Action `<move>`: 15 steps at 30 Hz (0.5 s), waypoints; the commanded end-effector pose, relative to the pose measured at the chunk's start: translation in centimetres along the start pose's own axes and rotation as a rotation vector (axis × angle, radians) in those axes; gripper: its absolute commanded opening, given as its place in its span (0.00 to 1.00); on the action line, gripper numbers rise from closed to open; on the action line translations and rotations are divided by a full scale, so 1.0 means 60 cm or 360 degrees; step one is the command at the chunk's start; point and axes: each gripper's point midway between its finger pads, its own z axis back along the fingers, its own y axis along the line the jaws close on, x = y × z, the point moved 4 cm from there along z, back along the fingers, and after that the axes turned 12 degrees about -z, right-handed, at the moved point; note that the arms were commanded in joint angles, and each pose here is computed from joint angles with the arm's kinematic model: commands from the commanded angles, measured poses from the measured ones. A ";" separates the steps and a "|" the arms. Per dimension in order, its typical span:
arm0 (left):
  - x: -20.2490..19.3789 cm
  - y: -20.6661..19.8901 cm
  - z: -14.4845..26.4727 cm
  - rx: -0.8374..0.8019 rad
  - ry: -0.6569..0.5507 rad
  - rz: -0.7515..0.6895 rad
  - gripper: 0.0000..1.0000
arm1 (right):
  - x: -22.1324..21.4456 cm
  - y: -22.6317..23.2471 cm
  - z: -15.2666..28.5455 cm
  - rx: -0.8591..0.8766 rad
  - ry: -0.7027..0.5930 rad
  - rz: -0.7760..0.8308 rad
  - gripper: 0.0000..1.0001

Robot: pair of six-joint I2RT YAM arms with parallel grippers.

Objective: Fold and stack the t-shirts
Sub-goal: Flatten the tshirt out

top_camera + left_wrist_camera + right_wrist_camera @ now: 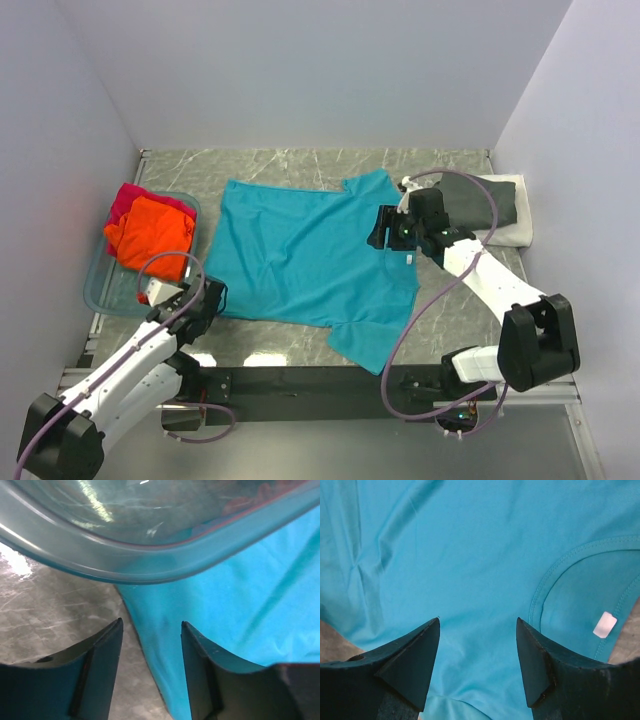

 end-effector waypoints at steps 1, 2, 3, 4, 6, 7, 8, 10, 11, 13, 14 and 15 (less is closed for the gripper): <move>-0.004 0.005 -0.005 -0.0008 -0.0009 0.0042 0.55 | 0.003 0.009 0.014 0.0035 -0.0064 0.0012 0.69; -0.005 0.002 -0.006 -0.0024 -0.0008 0.0051 0.55 | 0.003 0.011 0.015 0.0042 -0.0067 0.0015 0.69; -0.007 0.004 -0.009 -0.0019 -0.0005 0.0048 0.54 | 0.003 0.009 0.018 0.0038 -0.0078 0.0015 0.69; -0.010 0.004 -0.011 -0.0016 0.0001 0.0042 0.54 | 0.003 0.011 0.019 0.0039 -0.0080 0.0017 0.69; -0.014 0.005 -0.016 0.0001 0.0009 0.0033 0.54 | 0.006 0.011 0.024 0.0040 -0.0094 0.0020 0.69; -0.014 0.006 -0.017 0.0012 0.0006 0.0029 0.53 | 0.006 0.010 0.025 0.0033 -0.0096 0.0018 0.69; -0.015 0.007 -0.019 0.0025 0.0004 0.0018 0.53 | 0.006 0.012 0.027 0.0037 -0.0099 0.0018 0.69; -0.013 0.003 -0.021 0.0030 -0.0008 0.0017 0.52 | 0.009 0.015 0.031 0.0047 -0.0112 0.0026 0.69; -0.013 0.003 -0.022 0.0031 -0.0013 0.0014 0.52 | 0.010 0.016 0.034 0.0050 -0.0119 0.0026 0.69; -0.013 0.003 -0.024 0.0032 -0.0020 0.0022 0.48 | 0.012 0.019 0.040 0.0055 -0.0133 0.0026 0.69; -0.014 0.004 -0.025 0.0034 -0.0020 0.0020 0.46 | 0.015 0.021 0.044 0.0061 -0.0146 0.0029 0.69; -0.014 0.004 -0.026 0.0030 -0.0021 0.0023 0.40 | 0.014 0.020 0.044 0.0056 -0.0147 0.0033 0.69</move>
